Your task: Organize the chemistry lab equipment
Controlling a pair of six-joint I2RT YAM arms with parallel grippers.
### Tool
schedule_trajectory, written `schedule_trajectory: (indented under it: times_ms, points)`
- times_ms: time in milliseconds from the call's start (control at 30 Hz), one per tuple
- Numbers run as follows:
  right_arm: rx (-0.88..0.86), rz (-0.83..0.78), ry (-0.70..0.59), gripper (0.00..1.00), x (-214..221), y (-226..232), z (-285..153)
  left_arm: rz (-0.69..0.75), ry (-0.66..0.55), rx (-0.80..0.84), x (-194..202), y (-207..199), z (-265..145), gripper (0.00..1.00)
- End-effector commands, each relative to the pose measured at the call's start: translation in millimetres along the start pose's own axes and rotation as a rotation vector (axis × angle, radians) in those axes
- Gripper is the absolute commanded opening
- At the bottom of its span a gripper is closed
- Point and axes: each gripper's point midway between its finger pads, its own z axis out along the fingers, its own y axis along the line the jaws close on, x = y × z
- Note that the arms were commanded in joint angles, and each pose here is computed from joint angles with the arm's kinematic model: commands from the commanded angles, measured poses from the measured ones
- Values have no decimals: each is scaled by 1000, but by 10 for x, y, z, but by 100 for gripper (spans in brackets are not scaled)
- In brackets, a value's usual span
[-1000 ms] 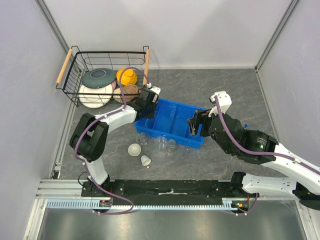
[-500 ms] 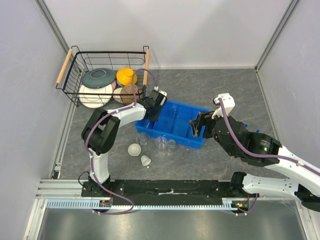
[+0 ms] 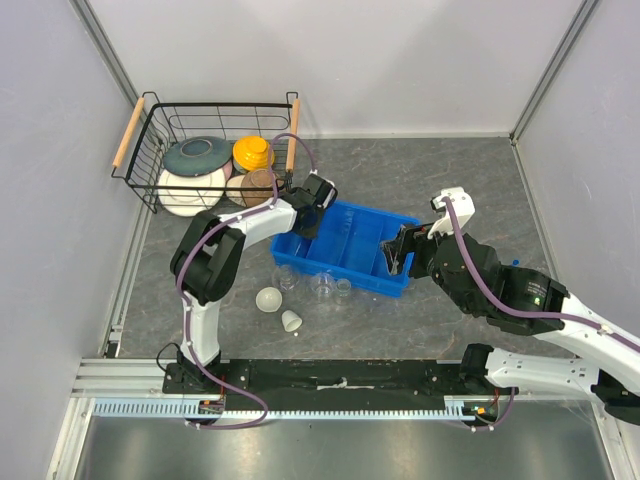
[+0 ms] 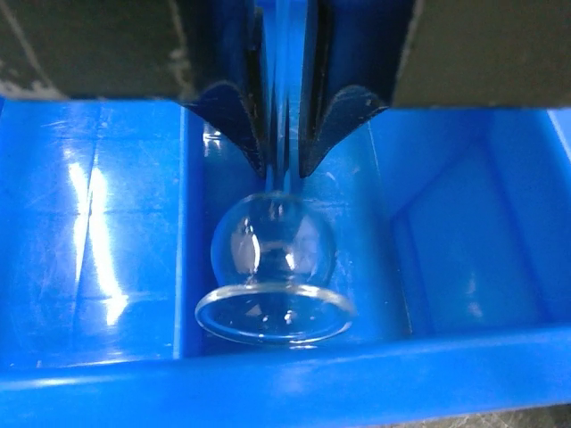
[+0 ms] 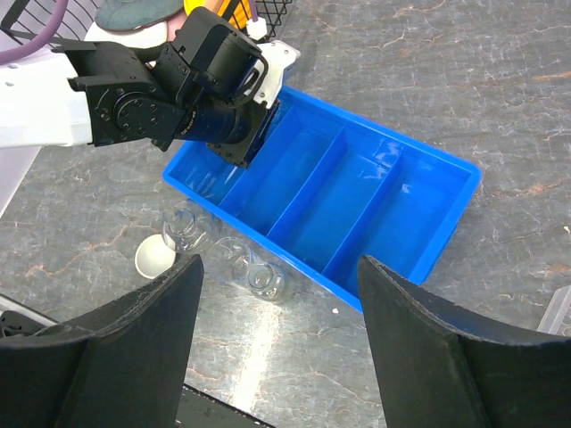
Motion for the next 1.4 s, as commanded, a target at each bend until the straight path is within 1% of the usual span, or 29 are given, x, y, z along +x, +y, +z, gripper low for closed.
schedule_trajectory:
  times_ms: [0, 233, 333, 433, 567, 700, 867, 933, 1033, 1067, 1133, 1167, 1233, 1267, 1300, 1367]
  points:
    - [-16, 6, -16, 77, -48, 16, -25, -27, 100, 6, 262, -74, 117, 28]
    - [-9, 7, -18, 77, -56, -10, -36, -29, 107, 5, 286, -69, 102, 31]
    - [-10, 7, -16, 77, -55, -8, -40, -35, 101, 6, 264, -68, 76, 31]
    - [-11, 5, -17, 77, -64, 3, -36, -44, 78, 11, 165, -60, -34, 29]
    - [-7, -16, -1, 77, -44, 32, 2, -65, 0, 19, -120, -14, -376, 29]
    - [-14, -27, 18, 77, -10, 84, 46, -94, -102, 40, -441, 53, -897, 30]
    - [-47, -77, 97, 77, 201, 215, 166, -111, -163, 100, -595, 29, -1430, 30]
    - [-57, -92, 128, 77, 307, 255, 217, -121, -188, 128, -613, 11, -1646, 31]
    - [-67, -115, 177, 77, 479, 321, 316, -130, -211, 151, -585, -19, -1840, 31]
    - [-65, -134, 209, 77, 596, 331, 369, -138, -240, 170, -591, -25, -1986, 31]
    - [-60, -153, 239, 77, 721, 336, 429, -170, -244, 193, -519, -41, -2081, 31]
    - [-48, -164, 261, 77, 809, 335, 480, -180, -286, 234, -532, -64, -2262, 31]
    - [-37, -169, 273, 77, 886, 340, 543, -199, -297, 285, -427, -114, -2344, 31]
    - [-24, -178, 286, 77, 950, 329, 588, -199, -307, 340, -391, -182, -2421, 31]
    - [-20, -178, 298, 77, 996, 332, 615, -210, -346, 365, -343, -166, -2542, 31]
    - [-14, -180, 317, 77, 1093, 353, 686, -226, -366, 436, -264, -229, -2684, 31]
